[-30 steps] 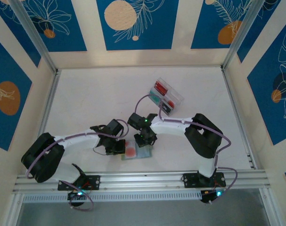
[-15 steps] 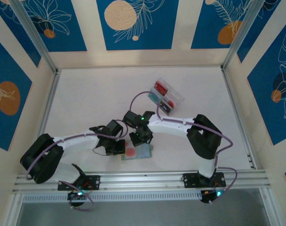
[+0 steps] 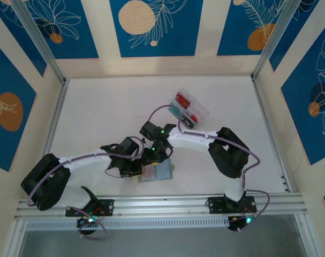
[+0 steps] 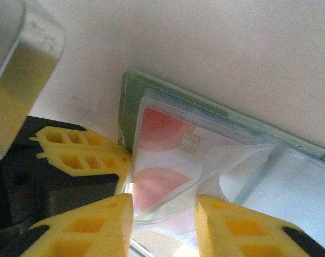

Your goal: Put the credit cards into the card holder

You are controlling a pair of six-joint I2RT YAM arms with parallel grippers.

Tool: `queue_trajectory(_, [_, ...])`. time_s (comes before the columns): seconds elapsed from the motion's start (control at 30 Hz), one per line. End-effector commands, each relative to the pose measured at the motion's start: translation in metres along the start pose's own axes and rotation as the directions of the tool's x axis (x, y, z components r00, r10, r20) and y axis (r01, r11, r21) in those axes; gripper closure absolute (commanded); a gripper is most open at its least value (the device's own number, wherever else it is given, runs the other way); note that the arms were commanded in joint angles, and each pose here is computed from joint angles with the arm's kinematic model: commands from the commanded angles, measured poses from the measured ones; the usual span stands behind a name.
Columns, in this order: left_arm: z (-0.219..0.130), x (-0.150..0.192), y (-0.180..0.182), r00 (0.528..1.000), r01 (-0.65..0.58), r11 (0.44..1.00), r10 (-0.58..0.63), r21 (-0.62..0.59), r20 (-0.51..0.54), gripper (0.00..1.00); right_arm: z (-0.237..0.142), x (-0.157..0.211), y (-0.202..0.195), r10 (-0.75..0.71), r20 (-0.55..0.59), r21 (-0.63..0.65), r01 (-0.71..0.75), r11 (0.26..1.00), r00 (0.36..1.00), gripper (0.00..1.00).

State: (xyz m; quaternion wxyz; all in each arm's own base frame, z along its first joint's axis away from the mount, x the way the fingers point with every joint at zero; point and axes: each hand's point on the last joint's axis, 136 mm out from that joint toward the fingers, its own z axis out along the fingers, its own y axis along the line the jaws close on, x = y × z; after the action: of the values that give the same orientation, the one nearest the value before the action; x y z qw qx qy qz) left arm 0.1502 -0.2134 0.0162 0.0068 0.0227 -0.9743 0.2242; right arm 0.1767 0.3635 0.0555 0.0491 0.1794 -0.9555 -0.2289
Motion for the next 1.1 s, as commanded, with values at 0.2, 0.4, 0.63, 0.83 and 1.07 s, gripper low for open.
queue_trajectory(0.2, [-0.019, 0.005, 0.011, 0.996, 0.072, 0.997, -0.073, 0.024, 0.05, 0.87, -0.028, -0.004, 0.056, -0.096, 0.037, -0.263, 0.102, 0.959, 0.995, 0.38])
queue_trajectory(0.4, [-0.042, 0.003, 0.018, 0.983, 0.149, 0.985, -0.157, 0.082, 0.095, 0.83, -0.05, -0.011, 0.069, -0.148, 0.07, -0.322, 0.163, 0.933, 0.987, 0.27])
queue_trajectory(0.63, [-0.072, -0.001, 0.009, 0.98, 0.126, 0.986, -0.14, 0.105, 0.141, 0.81, -0.083, -0.032, 0.055, -0.127, 0.163, -0.269, 0.168, 0.948, 0.978, 0.32])
queue_trajectory(0.83, [-0.087, -0.015, -0.02, 0.986, 0.035, 0.994, -0.051, 0.102, 0.159, 0.81, -0.128, -0.066, -0.041, -0.005, 0.289, 0.09, -0.022, 0.996, 0.957, 0.53])
queue_trajectory(1.07, [-0.067, -0.032, -0.061, 0.989, -0.086, 0.993, 0.076, 0.079, 0.123, 0.83, -0.189, -0.089, -0.152, 0.095, 0.425, 0.358, -0.264, 0.896, 0.9, 0.53])
